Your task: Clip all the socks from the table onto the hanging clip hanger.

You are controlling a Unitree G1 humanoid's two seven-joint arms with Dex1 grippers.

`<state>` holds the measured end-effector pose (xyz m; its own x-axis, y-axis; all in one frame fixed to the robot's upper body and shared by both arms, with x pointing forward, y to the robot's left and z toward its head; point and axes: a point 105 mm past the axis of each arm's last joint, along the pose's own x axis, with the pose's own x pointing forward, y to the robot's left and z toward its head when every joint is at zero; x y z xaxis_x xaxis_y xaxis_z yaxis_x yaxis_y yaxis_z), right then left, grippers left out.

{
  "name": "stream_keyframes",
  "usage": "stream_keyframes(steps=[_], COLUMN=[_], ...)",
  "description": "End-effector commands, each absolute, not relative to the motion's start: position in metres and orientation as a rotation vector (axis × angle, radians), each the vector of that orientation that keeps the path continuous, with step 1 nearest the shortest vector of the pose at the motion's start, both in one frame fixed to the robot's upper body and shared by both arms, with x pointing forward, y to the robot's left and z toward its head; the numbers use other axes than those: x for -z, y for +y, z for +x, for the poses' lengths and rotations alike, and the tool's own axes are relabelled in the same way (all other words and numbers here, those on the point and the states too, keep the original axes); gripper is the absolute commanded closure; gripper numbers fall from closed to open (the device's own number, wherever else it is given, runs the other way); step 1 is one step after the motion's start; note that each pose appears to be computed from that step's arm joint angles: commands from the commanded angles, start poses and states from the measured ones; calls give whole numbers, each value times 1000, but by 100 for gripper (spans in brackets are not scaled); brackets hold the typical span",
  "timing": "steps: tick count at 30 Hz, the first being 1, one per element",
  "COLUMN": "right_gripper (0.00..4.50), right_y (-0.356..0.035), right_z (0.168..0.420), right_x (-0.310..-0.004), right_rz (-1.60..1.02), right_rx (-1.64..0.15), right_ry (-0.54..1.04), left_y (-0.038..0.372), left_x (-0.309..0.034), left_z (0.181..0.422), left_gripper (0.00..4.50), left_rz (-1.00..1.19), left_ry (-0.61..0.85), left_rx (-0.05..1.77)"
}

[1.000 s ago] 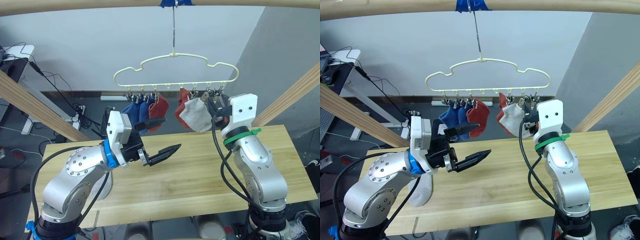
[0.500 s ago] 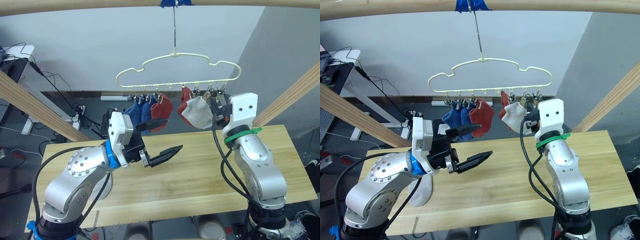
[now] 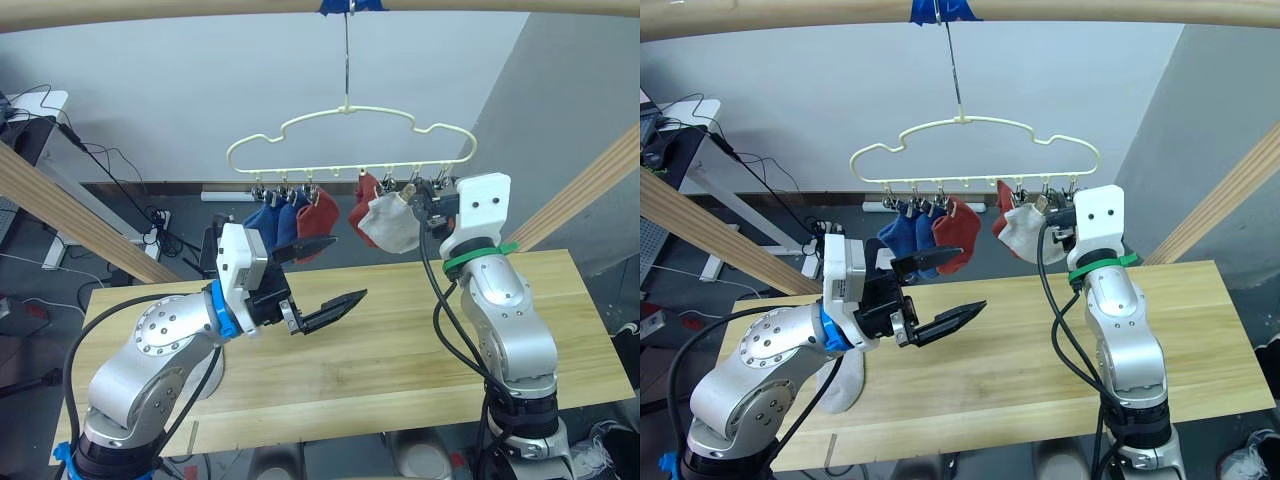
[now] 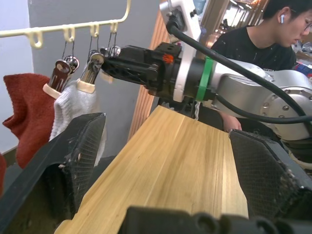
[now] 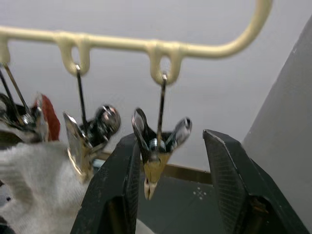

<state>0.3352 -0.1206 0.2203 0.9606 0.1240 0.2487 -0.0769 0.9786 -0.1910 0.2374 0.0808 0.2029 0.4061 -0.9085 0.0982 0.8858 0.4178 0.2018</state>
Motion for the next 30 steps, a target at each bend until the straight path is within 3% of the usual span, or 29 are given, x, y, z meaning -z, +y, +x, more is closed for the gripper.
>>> stream_keyframes(steps=[1,12,20,25,30], right_gripper=[242,242,441,449,449], right_y=[-114,-106,-103,-107,-117], right_z=[330,331,332,331,334], right_x=[-234,-235,-238,-236,-229], right_rz=[-173,-133,-123,-121,-84], right_rx=[-120,-140,-145,-161,-318], right_ry=[-332,-333,-343,-330,-252], left_y=[74,72,72,72,82], left_x=[-209,-210,-210,-209,-194], left_z=[228,228,227,227,239], left_gripper=[0,0,0,0,0], left_rz=[135,131,130,128,128], left_ry=[-243,-245,-244,-242,-180], left_rx=[1163,1158,1157,1157,1088])
